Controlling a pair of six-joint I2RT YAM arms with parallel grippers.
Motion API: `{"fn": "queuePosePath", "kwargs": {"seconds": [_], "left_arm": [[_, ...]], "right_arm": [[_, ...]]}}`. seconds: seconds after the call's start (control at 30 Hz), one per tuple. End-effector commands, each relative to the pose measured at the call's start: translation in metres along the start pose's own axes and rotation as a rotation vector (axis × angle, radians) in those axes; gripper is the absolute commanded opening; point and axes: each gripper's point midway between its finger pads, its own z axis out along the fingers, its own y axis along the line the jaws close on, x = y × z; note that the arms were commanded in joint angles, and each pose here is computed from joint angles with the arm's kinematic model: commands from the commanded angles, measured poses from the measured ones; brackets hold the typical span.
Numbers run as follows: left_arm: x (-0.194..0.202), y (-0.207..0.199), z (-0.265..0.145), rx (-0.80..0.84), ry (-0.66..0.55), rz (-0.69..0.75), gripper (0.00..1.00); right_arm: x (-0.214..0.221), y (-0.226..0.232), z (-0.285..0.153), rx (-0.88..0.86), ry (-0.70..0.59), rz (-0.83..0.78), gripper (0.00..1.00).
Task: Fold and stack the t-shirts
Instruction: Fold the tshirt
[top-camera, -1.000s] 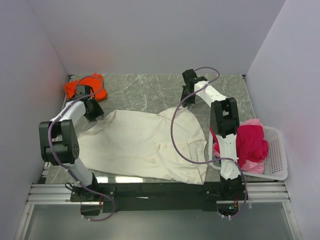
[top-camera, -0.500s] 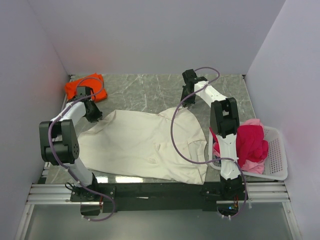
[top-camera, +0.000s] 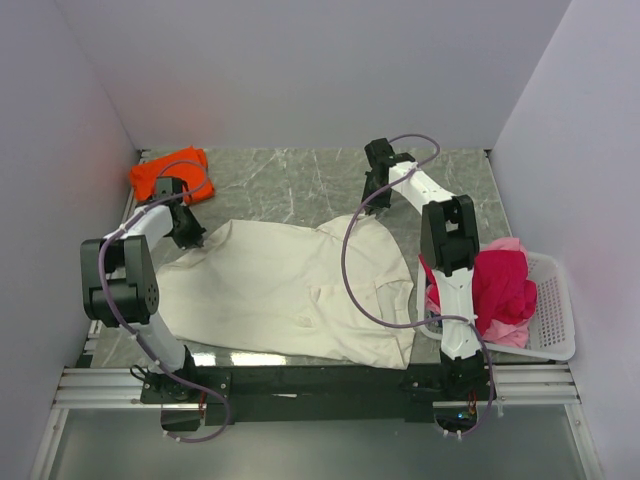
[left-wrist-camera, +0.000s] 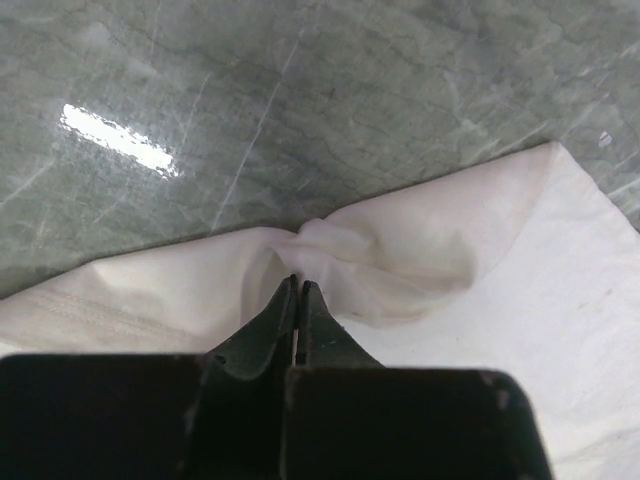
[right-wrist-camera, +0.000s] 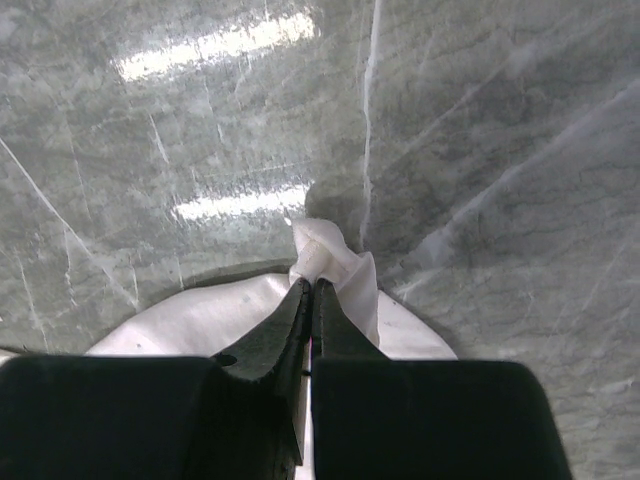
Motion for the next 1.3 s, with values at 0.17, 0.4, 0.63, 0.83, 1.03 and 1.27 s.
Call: {"fn": "queuePosePath", "kwargs": {"seconds": [0.17,0.4,0.63,0.83,1.03,1.27], "left_arm": [[-0.075,-0.009,-0.022,0.052,-0.153,-0.055,0.0],[-0.1,0.003,-0.034,0.028,-0.225,-0.054,0.0],[-0.113,0.016,-0.046,0.02,-0.274,-0.076,0.0],[-0.106,0.023,-0.052,0.02,-0.291,-0.081,0.0],[-0.098,0.037,-0.053,-0.019,-0.3,-0.081,0.0],[-0.094,0.054,-0.054,-0.083,-0.318,-0.066,0.0]], "right_arm": [[-0.025,0.004,-0.07,-0.04,-0.098,-0.001,0.0],[-0.011,-0.003,-0.086,-0.036,-0.09,-0.003,0.0],[0.009,-0.012,-0.107,-0.035,-0.072,0.01,0.0],[0.039,-0.015,-0.129,-0.031,-0.04,0.001,0.0],[0.074,-0.017,-0.149,-0.036,-0.001,-0.01,0.0],[0.118,-0.014,-0.167,-0.045,0.036,-0.033,0.0]]}}
